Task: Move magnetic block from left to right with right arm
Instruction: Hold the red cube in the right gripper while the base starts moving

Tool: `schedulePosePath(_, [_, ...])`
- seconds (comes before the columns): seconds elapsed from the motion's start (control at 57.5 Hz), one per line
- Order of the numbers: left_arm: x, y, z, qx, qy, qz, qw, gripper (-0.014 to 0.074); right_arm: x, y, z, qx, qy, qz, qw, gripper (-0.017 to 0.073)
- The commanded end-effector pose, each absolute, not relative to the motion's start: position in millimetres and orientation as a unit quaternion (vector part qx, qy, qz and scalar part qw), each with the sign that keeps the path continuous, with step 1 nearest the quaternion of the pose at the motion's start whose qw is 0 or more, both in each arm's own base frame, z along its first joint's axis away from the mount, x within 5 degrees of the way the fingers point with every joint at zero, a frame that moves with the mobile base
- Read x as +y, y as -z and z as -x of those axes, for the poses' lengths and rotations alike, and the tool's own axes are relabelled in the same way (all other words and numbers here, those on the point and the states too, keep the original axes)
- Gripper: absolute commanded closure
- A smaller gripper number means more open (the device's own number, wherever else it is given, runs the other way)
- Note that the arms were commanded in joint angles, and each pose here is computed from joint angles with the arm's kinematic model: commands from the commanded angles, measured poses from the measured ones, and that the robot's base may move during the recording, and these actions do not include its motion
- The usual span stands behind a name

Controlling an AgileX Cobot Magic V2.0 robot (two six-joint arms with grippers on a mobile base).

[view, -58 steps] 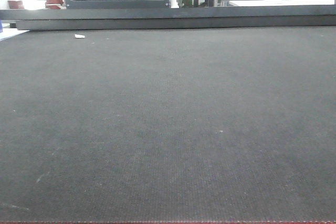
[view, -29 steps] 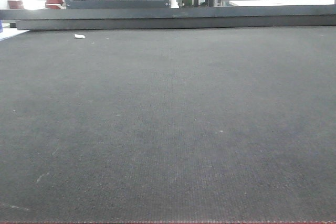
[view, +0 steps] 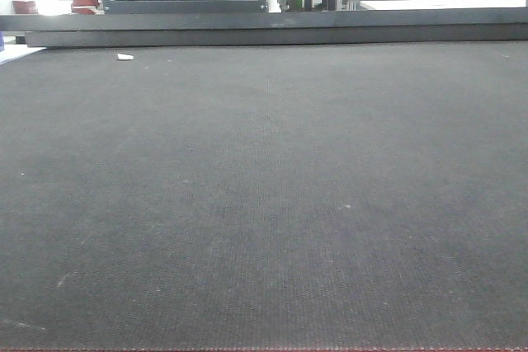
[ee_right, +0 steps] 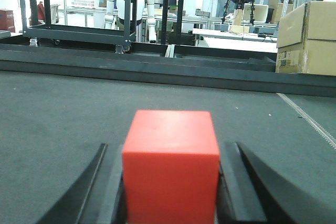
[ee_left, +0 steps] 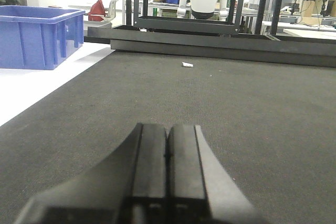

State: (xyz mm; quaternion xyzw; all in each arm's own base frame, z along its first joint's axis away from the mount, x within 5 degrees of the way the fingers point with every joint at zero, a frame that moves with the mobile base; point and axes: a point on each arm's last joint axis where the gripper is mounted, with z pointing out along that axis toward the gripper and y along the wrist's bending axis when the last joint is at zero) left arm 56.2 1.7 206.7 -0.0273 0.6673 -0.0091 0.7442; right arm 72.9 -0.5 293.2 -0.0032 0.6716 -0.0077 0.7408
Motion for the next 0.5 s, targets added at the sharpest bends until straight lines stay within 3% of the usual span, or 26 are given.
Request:
schedulePosePath(0.0, [2.1,-212.5,-54.4,0.633,0.011,0.028,0.774,0.0720,0.2,-310.0,-70.8,0.631,0.009,0.008,0.776,0.0331])
schedulePosePath(0.487, [2.1,-212.5,-54.4,0.633,0.011,0.028,0.774,0.0720,0.2,-310.0,-70.8,0.631,0.009,0.008,0.776,0.0331])
